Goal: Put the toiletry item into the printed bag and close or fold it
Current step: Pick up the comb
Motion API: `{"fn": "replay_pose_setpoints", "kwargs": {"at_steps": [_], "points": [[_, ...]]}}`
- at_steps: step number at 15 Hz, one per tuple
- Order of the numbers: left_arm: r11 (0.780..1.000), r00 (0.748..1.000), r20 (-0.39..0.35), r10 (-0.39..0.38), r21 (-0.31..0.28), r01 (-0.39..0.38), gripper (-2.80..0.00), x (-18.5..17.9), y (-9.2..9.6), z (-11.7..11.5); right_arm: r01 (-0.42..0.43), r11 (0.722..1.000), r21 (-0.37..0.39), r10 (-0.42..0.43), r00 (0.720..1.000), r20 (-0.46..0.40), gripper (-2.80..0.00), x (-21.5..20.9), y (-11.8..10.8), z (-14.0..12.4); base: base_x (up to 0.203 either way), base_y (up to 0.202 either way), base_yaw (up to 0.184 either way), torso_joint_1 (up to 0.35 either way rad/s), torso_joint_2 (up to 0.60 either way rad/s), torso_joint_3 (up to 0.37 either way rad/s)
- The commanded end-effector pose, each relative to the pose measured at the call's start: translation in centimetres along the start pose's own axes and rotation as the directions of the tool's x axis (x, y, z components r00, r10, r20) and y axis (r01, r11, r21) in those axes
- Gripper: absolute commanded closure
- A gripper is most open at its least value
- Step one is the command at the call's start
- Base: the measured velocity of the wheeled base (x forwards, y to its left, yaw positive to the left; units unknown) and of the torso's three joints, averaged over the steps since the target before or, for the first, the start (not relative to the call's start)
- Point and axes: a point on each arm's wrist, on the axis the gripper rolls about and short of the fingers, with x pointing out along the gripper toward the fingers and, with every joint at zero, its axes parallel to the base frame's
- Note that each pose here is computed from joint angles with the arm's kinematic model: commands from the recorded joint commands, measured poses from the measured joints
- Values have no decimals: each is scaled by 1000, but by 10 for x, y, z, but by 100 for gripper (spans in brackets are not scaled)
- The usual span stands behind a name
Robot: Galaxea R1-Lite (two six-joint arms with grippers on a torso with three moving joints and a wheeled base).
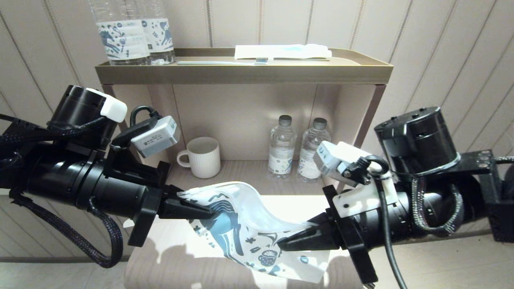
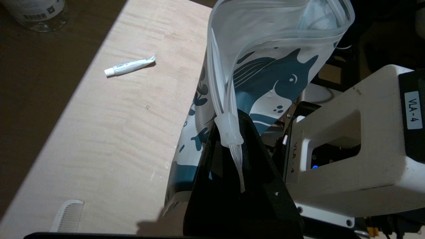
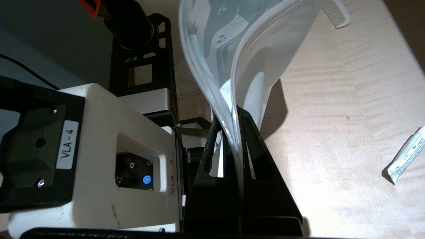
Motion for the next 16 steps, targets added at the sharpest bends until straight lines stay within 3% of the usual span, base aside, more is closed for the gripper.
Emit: {"fn": "replay_pose_setpoints", "kwargs": {"at_steps": [1, 8, 12, 16], "points": [[1000, 1000, -11, -12, -7, 12, 0, 3, 1, -4, -12, 1000, 18, 13, 999, -29, 0, 18, -12, 0, 0, 0, 0, 0, 0, 0], [999, 999, -33, -21, -33, 20, 0, 5, -1, -14, -6, 999, 40, 10, 997, -78, 0, 42, -27, 11, 0, 0, 0, 0, 0, 0], [998, 999, -32, 3, -64, -5, 0, -3, 0, -22, -10, 999, 35, 13, 996, -94, 0, 47, -24, 17, 0, 0, 0, 0, 0, 0], [999, 1000, -17, 14, -52, -15, 0, -3, 2, -20, 11, 998, 55, -3, 990, -139, 0, 52, -24, 18, 0, 0, 0, 0, 0, 0]]}}
